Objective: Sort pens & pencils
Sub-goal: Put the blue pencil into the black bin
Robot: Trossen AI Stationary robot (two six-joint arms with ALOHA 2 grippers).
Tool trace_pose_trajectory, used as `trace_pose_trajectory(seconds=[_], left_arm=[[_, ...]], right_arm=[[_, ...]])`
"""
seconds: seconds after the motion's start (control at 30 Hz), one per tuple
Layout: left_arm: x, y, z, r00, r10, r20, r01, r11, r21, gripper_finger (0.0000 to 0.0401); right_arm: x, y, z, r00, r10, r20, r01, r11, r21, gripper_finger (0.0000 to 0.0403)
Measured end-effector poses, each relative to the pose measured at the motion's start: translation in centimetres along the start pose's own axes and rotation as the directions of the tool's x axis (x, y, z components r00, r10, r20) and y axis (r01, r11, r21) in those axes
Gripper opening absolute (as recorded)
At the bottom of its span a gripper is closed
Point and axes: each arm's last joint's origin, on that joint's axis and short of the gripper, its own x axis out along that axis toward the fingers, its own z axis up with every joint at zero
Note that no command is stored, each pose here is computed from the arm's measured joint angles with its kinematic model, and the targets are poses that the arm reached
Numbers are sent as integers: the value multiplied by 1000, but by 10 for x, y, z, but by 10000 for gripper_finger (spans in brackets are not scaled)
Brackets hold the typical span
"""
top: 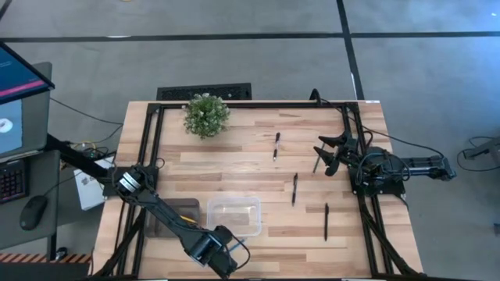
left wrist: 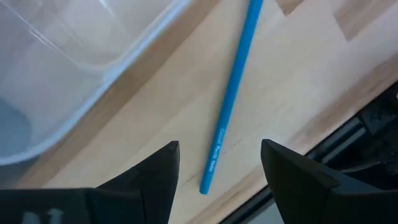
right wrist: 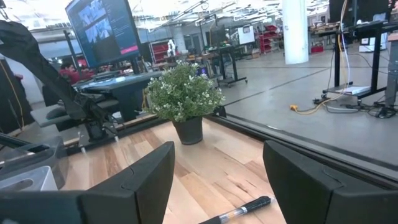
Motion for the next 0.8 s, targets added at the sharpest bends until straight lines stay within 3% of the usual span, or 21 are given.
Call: trace_pose_trajectory(seconds=[0.33, 0.53, 0.8], left_arm=[[1, -2, 9, 999, -34, 26, 32, 995, 98, 217], [16, -7, 12, 1000, -15, -13, 17, 989, 144, 217], [40, -13, 14, 989, 109, -103, -92, 984, 154, 217]], right_arm=[[0, 0, 0, 1000, 0, 0, 0, 1000, 0, 268], [0, 0, 0, 1000, -1, -4, 1, 1000, -2, 268], [2, 0, -2, 1000, -4, -26, 4, 1000, -13, 268]])
